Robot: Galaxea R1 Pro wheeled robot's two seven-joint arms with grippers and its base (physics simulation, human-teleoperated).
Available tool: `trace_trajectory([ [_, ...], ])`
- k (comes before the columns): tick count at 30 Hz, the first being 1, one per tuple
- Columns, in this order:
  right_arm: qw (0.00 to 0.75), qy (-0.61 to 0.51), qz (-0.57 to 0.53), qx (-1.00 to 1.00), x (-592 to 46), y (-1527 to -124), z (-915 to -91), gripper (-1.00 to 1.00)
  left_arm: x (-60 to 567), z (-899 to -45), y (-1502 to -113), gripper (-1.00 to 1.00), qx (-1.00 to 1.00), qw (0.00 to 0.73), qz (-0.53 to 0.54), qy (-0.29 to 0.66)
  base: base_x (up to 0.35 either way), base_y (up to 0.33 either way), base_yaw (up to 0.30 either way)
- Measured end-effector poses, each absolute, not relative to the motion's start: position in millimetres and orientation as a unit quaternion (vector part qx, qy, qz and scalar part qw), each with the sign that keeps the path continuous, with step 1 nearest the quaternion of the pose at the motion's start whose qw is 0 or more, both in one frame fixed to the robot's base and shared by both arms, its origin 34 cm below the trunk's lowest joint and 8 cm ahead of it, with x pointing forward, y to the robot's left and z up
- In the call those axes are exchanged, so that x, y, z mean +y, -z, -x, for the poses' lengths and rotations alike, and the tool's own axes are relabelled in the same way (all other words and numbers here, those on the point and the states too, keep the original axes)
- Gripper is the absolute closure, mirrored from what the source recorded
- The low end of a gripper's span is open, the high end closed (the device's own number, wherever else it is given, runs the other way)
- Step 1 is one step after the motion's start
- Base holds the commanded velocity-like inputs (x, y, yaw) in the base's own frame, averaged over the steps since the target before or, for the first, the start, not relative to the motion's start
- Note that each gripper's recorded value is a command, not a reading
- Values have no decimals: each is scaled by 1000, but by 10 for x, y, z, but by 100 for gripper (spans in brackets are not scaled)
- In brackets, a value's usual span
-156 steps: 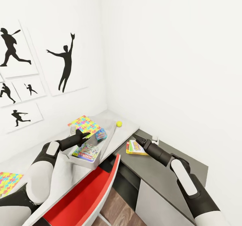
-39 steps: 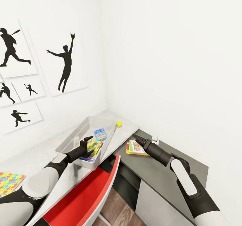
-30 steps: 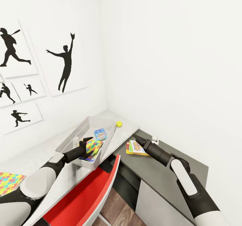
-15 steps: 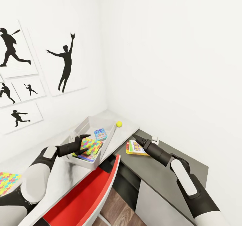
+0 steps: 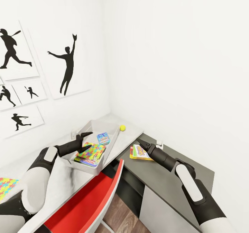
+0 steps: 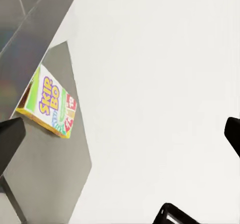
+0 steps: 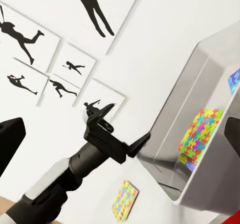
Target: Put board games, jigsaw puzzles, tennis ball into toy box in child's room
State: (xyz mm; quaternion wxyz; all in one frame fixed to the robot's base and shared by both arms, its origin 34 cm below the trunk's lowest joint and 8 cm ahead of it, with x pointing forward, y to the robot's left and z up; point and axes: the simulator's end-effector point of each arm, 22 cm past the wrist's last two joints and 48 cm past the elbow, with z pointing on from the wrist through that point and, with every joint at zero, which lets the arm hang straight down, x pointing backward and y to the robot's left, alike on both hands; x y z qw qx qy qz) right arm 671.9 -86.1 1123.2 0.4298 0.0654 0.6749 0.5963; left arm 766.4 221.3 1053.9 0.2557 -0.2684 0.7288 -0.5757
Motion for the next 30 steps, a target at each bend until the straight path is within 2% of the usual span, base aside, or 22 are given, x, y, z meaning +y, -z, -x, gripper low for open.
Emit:
trace_trajectory([
  [8,429,-596,-66,675,-862,-11225,-6720,-100,2167,-7580,-10885,-100,712,275,197,615,0,0,0],
  [21,429,-596,-66,676,-861,-11218,-6721,-100,2646,-7255,-11234,-100,721,326,94,604,0,0,0],
  [30,434,-594,-68,673,-876,-11230,-6736,-100,3044,-6861,-11073,-100,738,336,69,581,0,0,0],
])
